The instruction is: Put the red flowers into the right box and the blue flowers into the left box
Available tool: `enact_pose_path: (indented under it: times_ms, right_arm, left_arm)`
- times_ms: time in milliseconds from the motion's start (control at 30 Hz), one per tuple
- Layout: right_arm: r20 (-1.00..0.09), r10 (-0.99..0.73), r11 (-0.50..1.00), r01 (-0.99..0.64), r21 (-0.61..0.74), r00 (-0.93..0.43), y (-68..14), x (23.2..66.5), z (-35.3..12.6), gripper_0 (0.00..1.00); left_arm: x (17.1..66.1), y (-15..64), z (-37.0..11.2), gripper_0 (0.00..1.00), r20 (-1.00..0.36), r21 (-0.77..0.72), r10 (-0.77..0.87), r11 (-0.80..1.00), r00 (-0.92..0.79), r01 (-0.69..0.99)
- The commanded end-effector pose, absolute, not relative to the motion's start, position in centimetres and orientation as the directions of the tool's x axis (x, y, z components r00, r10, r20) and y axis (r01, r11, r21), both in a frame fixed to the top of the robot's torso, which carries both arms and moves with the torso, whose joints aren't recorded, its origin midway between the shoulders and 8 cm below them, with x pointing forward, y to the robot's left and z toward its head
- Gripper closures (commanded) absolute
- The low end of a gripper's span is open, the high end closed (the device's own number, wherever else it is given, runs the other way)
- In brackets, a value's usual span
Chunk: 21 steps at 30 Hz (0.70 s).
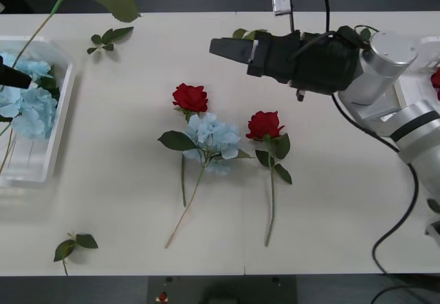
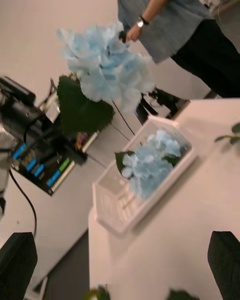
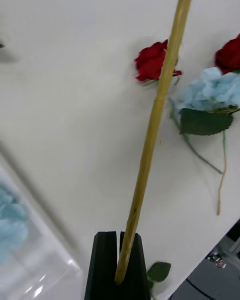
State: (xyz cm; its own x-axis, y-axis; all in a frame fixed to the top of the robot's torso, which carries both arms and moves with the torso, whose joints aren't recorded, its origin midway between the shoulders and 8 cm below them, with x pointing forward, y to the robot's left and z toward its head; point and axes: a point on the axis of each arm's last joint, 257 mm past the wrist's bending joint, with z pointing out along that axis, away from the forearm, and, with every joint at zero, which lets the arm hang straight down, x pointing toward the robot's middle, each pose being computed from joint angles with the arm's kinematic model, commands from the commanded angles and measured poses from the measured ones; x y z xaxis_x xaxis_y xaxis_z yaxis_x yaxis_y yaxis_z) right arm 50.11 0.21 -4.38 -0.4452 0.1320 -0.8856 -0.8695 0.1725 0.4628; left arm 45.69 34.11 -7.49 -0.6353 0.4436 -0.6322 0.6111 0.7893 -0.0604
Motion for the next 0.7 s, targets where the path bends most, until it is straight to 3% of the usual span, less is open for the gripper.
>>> enact_pose_path:
  times_ms: [33, 367, 533, 700]
  right_arm:
    - [-0.916, 0.015, 0.217, -0.893, 0.394, -0.401, -4.2, 50.1, -3.0, 0.00]
    - [-0.766, -0.256, 0.474, -0.767, 0.432, -0.589, -11.5, 49.7, -8.4, 0.00]
    - [-0.651, -0.268, 0.631, -0.640, 0.439, -0.710, -14.1, 48.3, -11.0, 0.00]
    - [-0.589, -0.279, 0.759, -0.550, 0.349, -0.759, -16.1, 47.6, -14.0, 0.00]
  left_arm:
    - [45.3, 40.2, -6.3, 1.00, -0.582, 0.052, 0.422, 0.872, -0.695, 0.486]
    - [43.4, 48.5, -7.9, 1.00, -0.467, 0.182, 0.339, 0.941, -0.816, 0.287]
    - [41.8, 51.5, -9.5, 1.00, -0.421, 0.198, 0.231, 0.967, -0.877, 0.159]
    - [40.9, 54.5, -10.5, 1.00, -0.394, 0.259, 0.172, 0.963, -0.903, 0.070]
